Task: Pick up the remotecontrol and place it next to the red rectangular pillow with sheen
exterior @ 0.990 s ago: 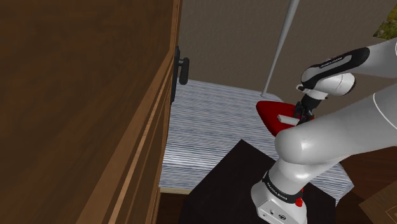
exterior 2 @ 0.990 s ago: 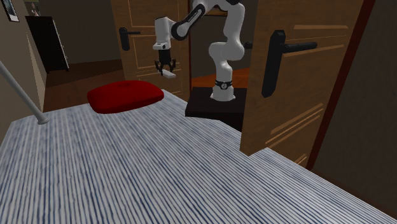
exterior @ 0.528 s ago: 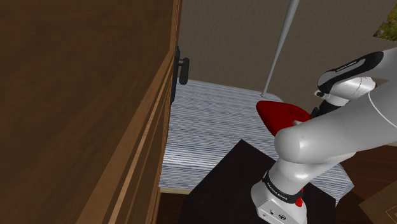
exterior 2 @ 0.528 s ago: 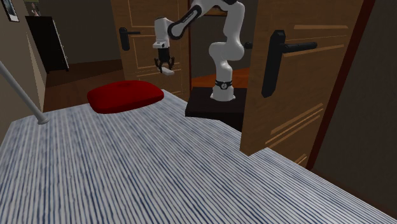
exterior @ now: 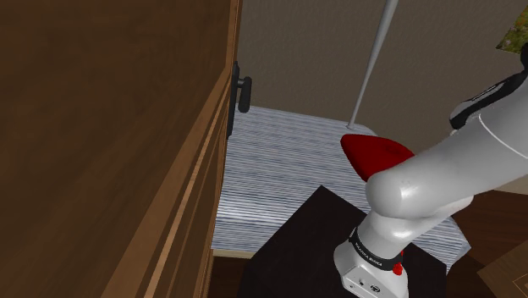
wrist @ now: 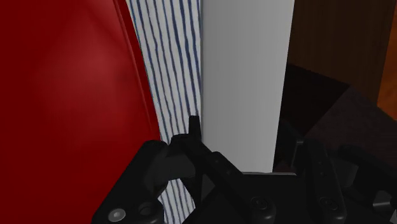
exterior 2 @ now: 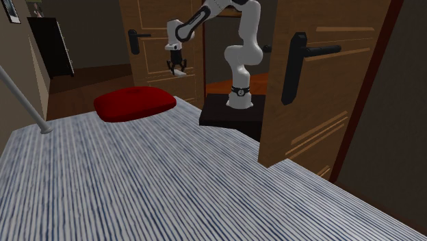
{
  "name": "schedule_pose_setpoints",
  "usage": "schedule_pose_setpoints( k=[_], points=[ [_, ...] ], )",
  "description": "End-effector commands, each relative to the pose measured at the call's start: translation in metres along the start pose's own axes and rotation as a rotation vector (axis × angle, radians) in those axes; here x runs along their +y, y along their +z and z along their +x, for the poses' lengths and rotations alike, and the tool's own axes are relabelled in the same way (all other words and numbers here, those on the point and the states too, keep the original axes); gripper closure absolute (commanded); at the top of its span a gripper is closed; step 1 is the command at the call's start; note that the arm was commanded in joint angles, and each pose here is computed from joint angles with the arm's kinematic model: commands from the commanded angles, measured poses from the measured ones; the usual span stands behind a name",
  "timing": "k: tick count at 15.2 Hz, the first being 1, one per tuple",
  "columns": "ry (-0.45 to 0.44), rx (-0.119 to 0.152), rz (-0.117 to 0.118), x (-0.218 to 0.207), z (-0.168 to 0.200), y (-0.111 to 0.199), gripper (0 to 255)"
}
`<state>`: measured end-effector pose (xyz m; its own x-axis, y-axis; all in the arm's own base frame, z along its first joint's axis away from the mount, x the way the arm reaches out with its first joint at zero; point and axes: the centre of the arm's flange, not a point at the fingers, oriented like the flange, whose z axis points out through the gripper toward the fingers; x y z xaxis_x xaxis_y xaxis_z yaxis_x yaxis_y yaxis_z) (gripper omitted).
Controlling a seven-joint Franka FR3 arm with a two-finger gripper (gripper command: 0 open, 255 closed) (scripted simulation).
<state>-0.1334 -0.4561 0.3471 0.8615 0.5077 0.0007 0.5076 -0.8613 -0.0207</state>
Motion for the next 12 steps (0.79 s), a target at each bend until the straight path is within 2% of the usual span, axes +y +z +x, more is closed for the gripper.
schedule_pose_setpoints(
  k=[1, 11, 12],
  points=[
    [-0.002, -0.002, -0.001, -0.005, -0.026, -0.001, 255],
    [-0.002, -0.002, -0.001, -0.037, -0.153, 0.0, 255],
    [-0.002, -0.002, -0.001, -0.037, -0.153, 0.005, 255]
  ],
)
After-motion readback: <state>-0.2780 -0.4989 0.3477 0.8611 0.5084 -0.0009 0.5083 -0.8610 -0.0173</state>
